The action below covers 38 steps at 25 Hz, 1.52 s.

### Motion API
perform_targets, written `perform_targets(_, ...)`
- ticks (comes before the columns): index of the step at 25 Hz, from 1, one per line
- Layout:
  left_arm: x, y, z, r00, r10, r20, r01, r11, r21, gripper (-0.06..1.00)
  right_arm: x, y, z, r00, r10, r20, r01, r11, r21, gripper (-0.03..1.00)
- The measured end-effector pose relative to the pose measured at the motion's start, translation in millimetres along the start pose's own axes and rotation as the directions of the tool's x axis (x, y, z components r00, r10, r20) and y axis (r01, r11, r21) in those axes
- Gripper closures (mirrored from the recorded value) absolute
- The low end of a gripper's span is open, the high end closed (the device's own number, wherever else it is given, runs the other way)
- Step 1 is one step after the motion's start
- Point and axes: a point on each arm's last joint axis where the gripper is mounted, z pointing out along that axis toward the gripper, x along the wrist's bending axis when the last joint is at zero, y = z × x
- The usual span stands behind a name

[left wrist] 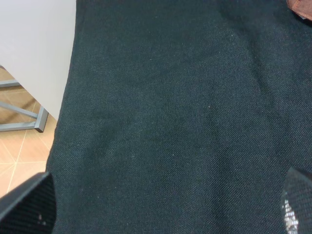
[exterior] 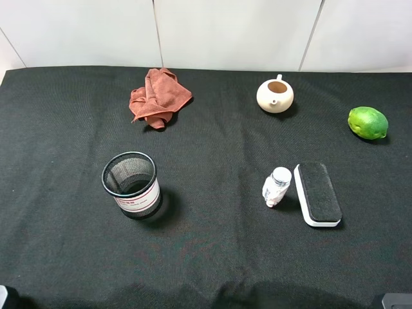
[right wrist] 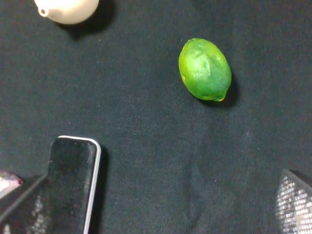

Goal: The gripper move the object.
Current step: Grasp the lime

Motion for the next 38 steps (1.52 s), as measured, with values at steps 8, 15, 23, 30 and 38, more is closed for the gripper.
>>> perform_targets(8, 0.0, 0.0, 0.0, 1.000, 0.000, 0.000, 0.000, 1.000, 0.000, -0.03, -5.9, 36.8, 56.1, 0.996, -0.080, -0.049, 0.086, 0.985, 0.149, 0.27)
perform_targets(15, 0.0, 0.0, 0.0, 1.000, 0.000, 0.000, 0.000, 1.000, 0.000, -0.03, -11.8, 46.5, 103.7, 0.989, -0.140, -0.054, 0.149, 0.961, 0.231, 0.27)
perform_targets(23, 0.0, 0.0, 0.0, 1.000, 0.000, 0.000, 0.000, 1.000, 0.000, -0.03, -24.4, 48.2, 145.0, 0.985, -0.172, -0.027, 0.172, 0.945, 0.279, 0.27)
perform_targets(30, 0.0, 0.0, 0.0, 1.000, 0.000, 0.000, 0.000, 1.000, 0.000, -0.03, -34.8, 44.1, 179.4, 0.982, -0.184, -0.038, 0.186, 0.928, 0.321, 0.27)
perform_targets(38, 0.0, 0.0, 0.0, 1.000, 0.000, 0.000, 0.000, 1.000, 0.000, -0.03, -37.6, 44.6, 203.5, 0.974, -0.223, -0.046, 0.226, 0.914, 0.337, 0.27)
